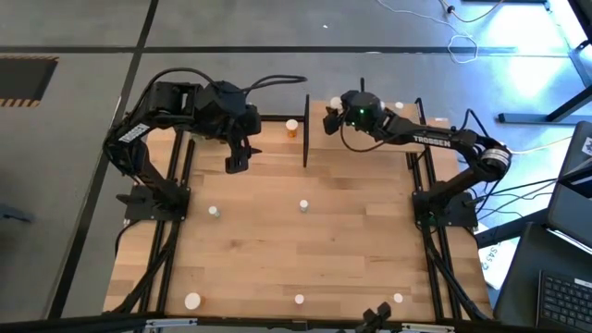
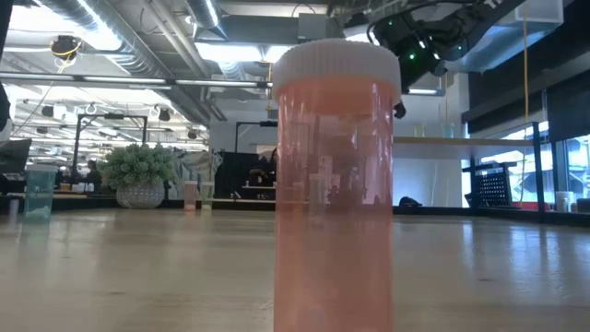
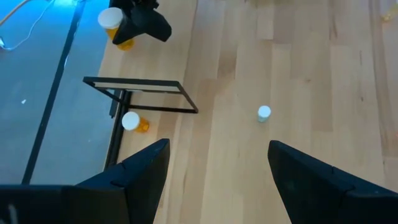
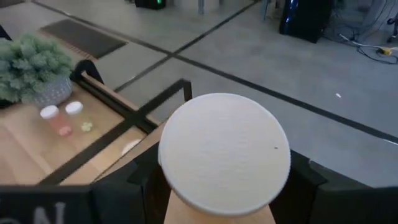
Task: Pick and place medicine bottles onto shelf by color
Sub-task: Put the middle orange pill bottle on the shelf
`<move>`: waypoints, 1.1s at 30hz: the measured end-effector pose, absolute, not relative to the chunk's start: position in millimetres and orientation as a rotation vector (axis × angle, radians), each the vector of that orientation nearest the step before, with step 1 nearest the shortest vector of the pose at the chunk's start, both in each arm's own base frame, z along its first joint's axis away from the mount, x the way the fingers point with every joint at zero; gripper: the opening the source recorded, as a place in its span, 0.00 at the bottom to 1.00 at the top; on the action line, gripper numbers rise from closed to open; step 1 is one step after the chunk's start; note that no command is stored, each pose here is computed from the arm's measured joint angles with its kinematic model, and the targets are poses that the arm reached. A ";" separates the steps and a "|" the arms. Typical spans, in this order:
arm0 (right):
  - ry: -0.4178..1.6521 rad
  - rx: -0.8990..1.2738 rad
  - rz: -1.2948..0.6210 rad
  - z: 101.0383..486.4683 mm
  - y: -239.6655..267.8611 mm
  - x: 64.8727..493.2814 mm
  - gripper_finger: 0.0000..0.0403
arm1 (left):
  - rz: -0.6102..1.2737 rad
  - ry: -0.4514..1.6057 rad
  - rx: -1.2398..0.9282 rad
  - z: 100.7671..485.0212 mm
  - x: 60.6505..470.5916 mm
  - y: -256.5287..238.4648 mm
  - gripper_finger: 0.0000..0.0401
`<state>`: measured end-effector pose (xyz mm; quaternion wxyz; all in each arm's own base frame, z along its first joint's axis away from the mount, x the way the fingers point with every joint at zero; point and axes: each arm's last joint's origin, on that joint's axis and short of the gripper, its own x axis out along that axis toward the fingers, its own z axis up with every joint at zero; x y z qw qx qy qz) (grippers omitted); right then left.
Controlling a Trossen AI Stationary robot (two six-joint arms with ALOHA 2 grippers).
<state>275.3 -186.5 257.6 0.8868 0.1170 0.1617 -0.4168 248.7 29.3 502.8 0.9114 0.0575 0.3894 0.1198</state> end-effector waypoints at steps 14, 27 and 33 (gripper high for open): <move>0.369 0.230 -0.872 245.8 -190.3 280.8 0.53 | 0.244 0.803 0.125 502.8 248.7 29.3 0.67; 0.370 0.240 -0.842 245.6 -190.0 281.1 0.53 | 0.244 0.804 0.125 502.8 248.7 29.3 0.67; 0.371 0.234 -0.852 245.7 -190.0 281.0 0.53 | 0.244 0.804 0.126 502.8 248.7 29.3 0.67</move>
